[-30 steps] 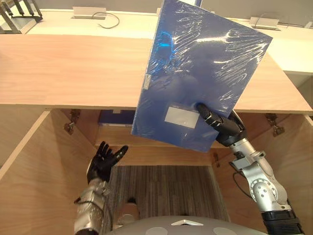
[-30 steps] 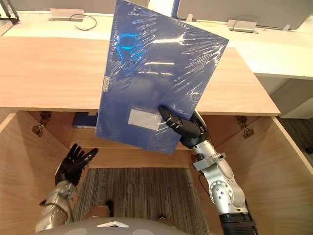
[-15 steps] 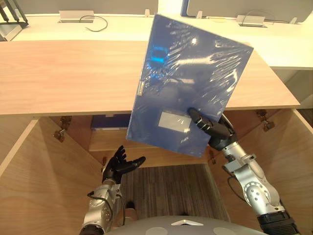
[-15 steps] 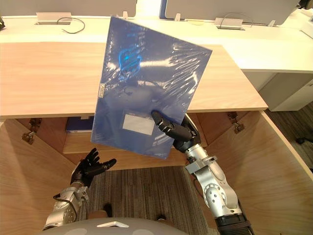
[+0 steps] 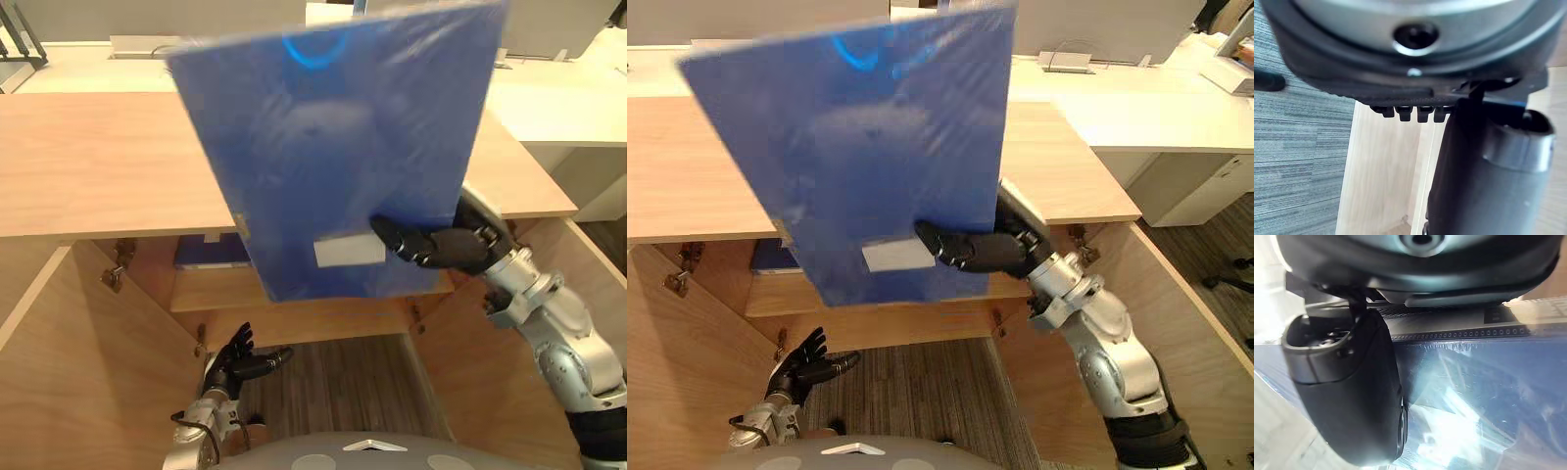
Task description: Walk over to the cabinet, pick up the folder, carry it to the office cabinet, place the folder inside the office cabinet, then close the office cabinet door
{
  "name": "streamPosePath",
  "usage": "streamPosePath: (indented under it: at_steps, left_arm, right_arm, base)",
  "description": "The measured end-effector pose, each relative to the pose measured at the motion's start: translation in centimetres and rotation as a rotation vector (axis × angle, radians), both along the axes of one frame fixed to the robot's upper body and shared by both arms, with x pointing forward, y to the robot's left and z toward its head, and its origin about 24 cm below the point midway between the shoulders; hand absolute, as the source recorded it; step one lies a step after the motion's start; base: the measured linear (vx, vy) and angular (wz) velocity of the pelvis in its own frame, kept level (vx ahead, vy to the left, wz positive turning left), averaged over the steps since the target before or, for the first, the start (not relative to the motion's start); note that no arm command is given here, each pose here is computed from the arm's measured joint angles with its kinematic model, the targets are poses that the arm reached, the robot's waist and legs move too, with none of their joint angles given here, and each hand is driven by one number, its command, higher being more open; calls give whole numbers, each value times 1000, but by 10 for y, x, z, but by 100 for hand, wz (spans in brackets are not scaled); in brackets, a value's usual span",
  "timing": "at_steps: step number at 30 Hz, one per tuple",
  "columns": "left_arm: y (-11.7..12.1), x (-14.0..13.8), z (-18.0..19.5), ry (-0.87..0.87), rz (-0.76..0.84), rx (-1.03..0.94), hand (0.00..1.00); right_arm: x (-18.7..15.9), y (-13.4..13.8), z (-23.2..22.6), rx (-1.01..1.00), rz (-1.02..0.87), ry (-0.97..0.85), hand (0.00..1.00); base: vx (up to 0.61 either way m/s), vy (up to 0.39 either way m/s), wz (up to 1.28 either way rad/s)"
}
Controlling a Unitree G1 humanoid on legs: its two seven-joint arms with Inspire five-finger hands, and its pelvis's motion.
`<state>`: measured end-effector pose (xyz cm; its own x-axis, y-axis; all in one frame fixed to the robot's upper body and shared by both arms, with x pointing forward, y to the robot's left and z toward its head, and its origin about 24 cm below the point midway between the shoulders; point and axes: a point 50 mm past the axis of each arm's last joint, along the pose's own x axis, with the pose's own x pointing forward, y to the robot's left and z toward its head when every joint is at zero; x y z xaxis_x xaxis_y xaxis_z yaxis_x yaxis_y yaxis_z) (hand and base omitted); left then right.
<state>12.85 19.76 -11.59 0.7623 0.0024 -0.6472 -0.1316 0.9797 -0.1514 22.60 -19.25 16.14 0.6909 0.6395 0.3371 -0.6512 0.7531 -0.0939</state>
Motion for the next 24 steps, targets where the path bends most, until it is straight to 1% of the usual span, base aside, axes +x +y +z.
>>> streamPosePath:
  at_steps: [4,9,17,24]
  left_arm:
    - [-2,-2,-2,13,0,-8,100]
    - [-4,-3,-3,13,-10,-22,100]
    - [-10,-4,-5,21,-35,-37,100]
    - [-16,-4,-5,24,-81,-40,100]
  right_arm:
    - [1,3,22,-14,36,-114,0]
    - [-2,2,31,-137,104,-138,0]
    - [-4,12,21,-167,204,-88,0]
    - [-10,19,1,-170,266,13,0]
  base:
    - [-8,2,0]
    - [-13,5,-1]
    - [-2,0,0]
    - [0,0,0]
